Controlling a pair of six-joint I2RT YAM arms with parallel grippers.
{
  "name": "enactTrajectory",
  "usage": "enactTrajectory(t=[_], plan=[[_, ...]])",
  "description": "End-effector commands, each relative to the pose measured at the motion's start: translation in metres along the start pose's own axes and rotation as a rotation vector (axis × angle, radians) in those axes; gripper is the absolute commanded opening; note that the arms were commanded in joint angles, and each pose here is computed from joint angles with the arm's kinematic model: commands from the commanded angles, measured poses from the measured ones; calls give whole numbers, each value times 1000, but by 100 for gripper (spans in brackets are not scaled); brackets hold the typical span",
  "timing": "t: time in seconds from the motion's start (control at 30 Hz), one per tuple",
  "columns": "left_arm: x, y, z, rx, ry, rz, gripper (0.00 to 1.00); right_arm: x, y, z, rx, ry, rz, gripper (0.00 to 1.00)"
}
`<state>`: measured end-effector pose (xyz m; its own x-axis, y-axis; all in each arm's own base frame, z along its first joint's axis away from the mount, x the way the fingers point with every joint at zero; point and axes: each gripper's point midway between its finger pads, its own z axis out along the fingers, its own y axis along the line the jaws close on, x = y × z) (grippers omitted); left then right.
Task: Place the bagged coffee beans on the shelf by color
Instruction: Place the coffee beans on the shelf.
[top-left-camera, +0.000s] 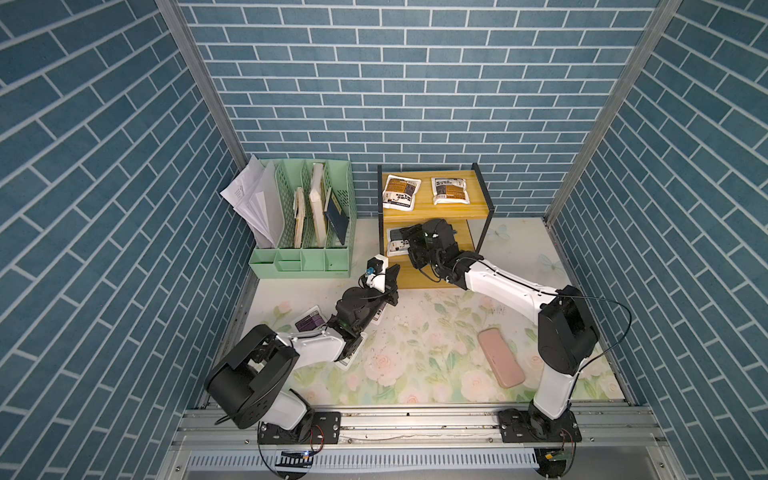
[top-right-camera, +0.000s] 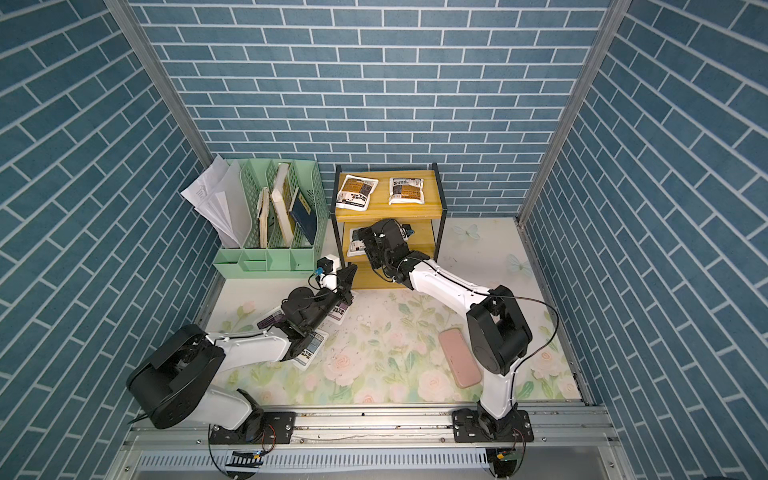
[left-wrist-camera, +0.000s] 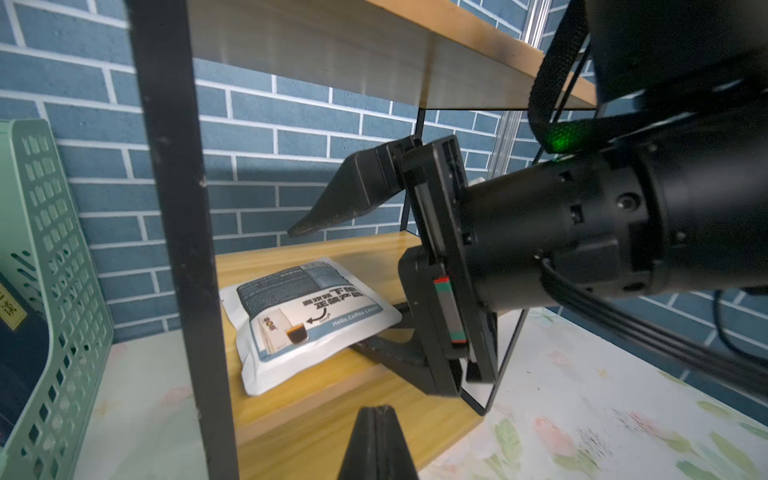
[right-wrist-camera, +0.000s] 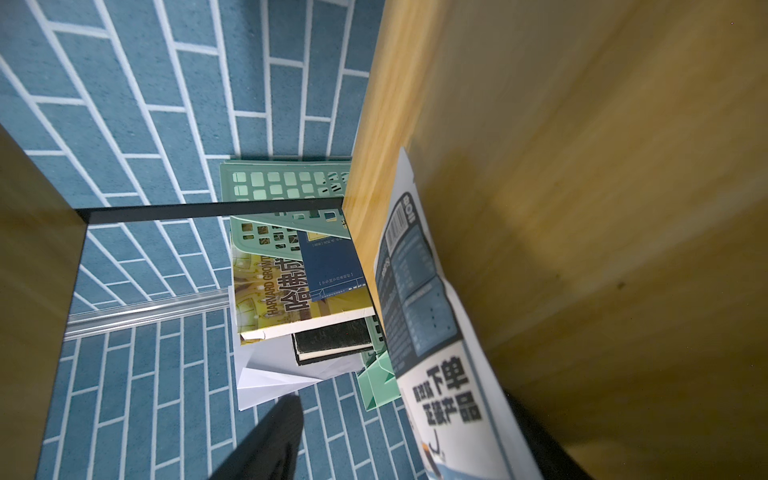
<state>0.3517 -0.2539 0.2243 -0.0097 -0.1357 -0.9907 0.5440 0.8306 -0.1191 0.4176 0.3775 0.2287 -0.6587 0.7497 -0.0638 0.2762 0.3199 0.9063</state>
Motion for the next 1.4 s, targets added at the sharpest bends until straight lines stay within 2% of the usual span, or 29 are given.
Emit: enactTrajectory(t=[0.0,0.43,0.93,1.37], plan=[[-12,-1,12,-14,-51,25,3,7,-48,11,133,29,57,74],[7,3,43,-49,1,-2,1,10,-50,14,130,47,58,74],[21,9,56,-83,64,-12,3,8,-52,11,132,50,61,74],[25,16,67,-126,84,-12,3,12,-63,-12,172,74,61,80]])
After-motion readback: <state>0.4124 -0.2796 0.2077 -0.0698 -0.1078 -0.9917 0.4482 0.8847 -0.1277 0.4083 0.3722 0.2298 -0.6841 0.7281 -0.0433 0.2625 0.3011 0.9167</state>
